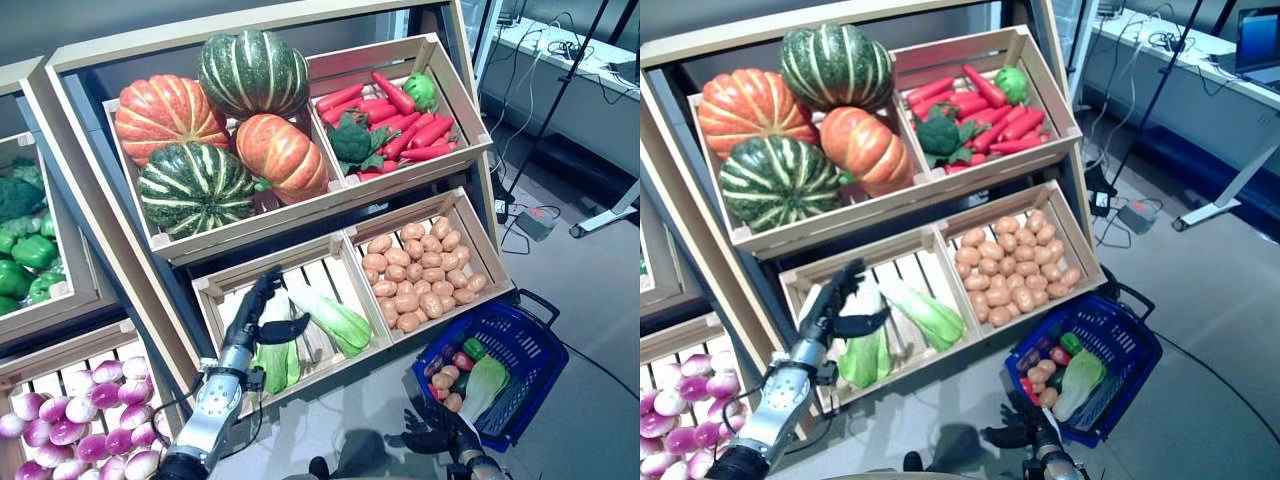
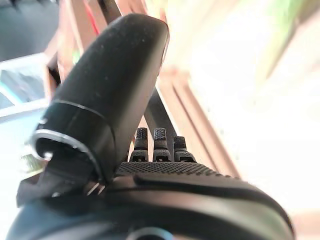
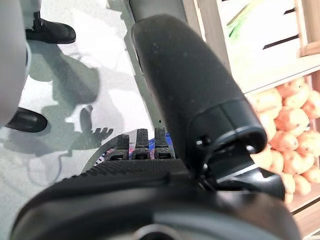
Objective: Put vegetables into the basket
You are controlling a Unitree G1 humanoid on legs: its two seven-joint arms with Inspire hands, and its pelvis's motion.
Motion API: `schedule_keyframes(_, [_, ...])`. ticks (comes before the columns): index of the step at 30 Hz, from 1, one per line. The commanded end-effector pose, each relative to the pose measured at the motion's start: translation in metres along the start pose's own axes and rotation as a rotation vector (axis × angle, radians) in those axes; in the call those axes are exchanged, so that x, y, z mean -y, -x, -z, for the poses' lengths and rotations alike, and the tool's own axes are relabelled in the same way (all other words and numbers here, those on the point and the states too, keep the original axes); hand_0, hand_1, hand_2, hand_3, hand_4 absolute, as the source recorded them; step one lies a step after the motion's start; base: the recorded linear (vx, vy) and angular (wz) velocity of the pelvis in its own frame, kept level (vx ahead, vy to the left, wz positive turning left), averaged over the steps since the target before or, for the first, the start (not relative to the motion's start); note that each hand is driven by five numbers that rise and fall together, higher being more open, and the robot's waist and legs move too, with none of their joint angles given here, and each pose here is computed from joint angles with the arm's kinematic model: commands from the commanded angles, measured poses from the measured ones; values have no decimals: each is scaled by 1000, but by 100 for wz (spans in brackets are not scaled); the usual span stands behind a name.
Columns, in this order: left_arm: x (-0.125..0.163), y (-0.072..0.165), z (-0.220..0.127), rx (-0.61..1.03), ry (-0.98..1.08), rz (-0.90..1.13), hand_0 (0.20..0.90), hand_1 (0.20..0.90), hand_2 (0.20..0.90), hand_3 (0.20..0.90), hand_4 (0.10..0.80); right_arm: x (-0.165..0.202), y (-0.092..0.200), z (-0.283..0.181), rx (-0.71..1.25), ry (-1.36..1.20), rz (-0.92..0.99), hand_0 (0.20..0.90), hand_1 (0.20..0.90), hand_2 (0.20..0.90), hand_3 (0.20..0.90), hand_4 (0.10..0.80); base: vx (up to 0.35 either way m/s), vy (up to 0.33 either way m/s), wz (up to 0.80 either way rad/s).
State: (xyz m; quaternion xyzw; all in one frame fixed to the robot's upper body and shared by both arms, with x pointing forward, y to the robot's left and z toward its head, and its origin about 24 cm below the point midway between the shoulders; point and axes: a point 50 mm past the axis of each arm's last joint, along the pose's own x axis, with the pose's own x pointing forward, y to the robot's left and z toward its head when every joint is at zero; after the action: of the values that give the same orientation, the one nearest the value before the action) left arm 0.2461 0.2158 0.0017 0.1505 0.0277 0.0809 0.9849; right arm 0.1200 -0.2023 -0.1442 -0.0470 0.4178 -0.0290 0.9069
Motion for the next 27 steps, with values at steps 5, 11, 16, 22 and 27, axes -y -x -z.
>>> schedule_keyframes(5, [-34,-78,-101,331,-53,-380,900,900,900,900,800,0,-13,-76,306,-160,-66,900,900,900,900,800,-196,33,-6])
schedule_keyframes(11, [-47,-93,-112,303,0,-459,900,900,900,900,800,4,-12,-109,428,-179,-134,900,900,900,900,800,-100,70,-2])
schedule_keyframes(16, [-70,-103,-133,328,-35,-555,900,900,900,900,800,8,-7,-129,505,-201,-185,900,900,900,900,800,-56,70,-5])
schedule_keyframes(22, [-84,-111,-149,312,-16,-613,900,900,900,900,800,8,-1,-147,568,-194,-208,900,900,900,900,800,-29,45,-4])
schedule_keyframes(27, [-95,-115,-155,295,42,-644,900,900,900,900,800,12,0,-152,575,-178,-196,900,900,900,900,800,4,34,-4])
